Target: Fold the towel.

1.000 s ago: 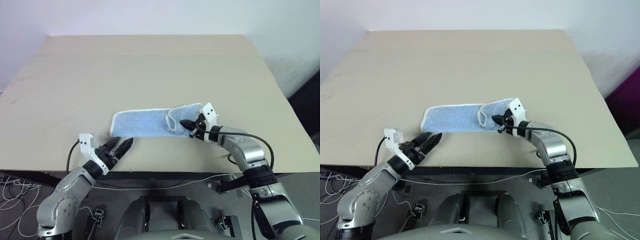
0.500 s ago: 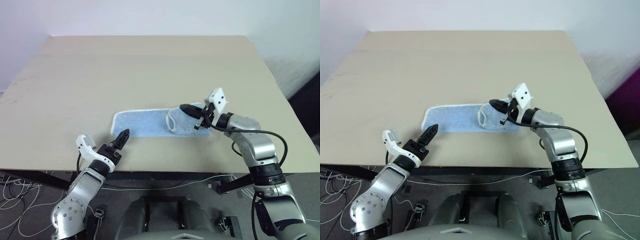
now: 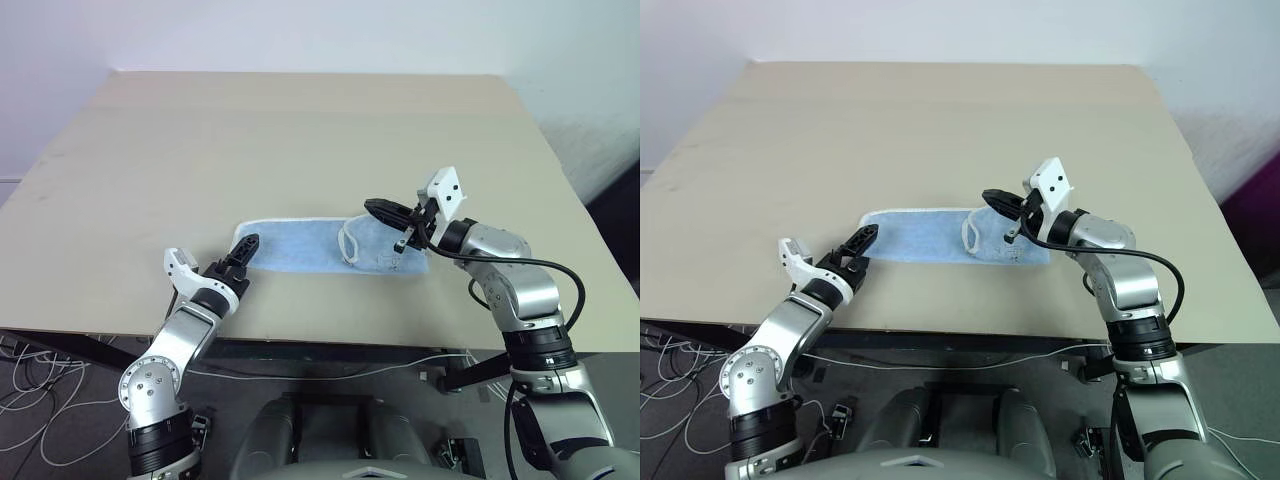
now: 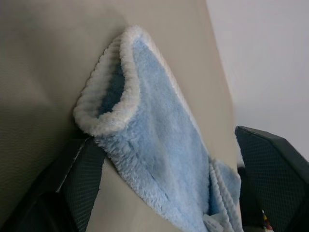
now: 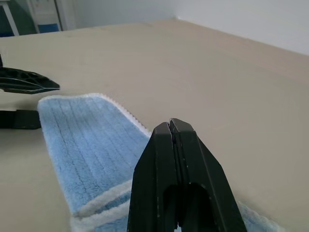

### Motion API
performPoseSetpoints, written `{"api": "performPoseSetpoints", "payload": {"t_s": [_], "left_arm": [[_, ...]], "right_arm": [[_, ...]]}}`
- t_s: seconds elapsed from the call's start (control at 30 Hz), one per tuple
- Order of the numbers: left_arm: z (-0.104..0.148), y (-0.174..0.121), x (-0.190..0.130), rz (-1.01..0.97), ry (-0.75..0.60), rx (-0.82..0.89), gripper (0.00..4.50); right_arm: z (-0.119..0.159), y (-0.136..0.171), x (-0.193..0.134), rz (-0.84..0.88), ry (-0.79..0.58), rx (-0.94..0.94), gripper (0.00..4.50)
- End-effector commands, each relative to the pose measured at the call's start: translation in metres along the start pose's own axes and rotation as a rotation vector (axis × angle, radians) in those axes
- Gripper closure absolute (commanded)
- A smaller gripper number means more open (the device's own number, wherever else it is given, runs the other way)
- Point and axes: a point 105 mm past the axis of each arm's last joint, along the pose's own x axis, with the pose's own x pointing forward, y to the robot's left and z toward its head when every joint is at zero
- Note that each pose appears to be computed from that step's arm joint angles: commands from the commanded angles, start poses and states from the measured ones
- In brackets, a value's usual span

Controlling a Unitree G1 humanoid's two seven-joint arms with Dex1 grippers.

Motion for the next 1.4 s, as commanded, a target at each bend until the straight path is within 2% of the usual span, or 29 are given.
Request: {"api": "performPoseSetpoints", "payload": {"t_s": [0.03, 0.33, 0.37, 0.53, 0.73, 0.83, 0.9, 1.0, 1.13, 1.4], "left_arm": [[0.0, 0.007, 0.002, 0.035, -0.005, -0.002, 1.24], [0.02, 0.001, 0.0, -0.002, -0.098, -0.016, 4.37], [0.022, 0.001, 0.0, -0.002, -0.105, -0.018, 4.48], [0.048, 0.006, -0.005, 0.004, -0.183, -0.013, 4.48], [0.104, 0.009, -0.025, -0.019, -0.322, 0.094, 4.48], [0.128, -0.001, -0.033, -0.06, -0.364, 0.186, 4.48], [0.134, -0.009, -0.034, -0.094, -0.364, 0.232, 4.48], [0.12, -0.041, -0.026, -0.208, -0.271, 0.436, 4.48], [0.08, -0.073, -0.019, -0.372, -0.102, 0.685, 4.48], [0.014, -0.076, -0.004, -0.528, 0.174, 1.049, 4.48]], "right_arm": [[0.013, -0.001, -0.006, -0.017, -0.037, -0.033, 4.5], [0.003, 0.0, -0.01, -0.029, -0.015, -0.02, 4.5], [0.002, 0.0, -0.01, -0.031, -0.014, -0.02, 4.5], [-0.004, -0.003, -0.014, -0.053, 0.003, -0.012, 4.5], [-0.008, -0.01, -0.022, -0.095, 0.016, -0.01, 4.5], [-0.01, -0.014, -0.025, -0.115, 0.022, -0.01, 4.5], [-0.011, -0.015, -0.026, -0.123, 0.024, -0.009, 4.5], [-0.012, -0.017, -0.025, -0.131, 0.024, -0.008, 4.5], [-0.015, -0.018, -0.024, -0.143, 0.023, -0.006, 4.5], [-0.021, -0.018, -0.026, -0.166, 0.029, 0.002, 4.5]]}}
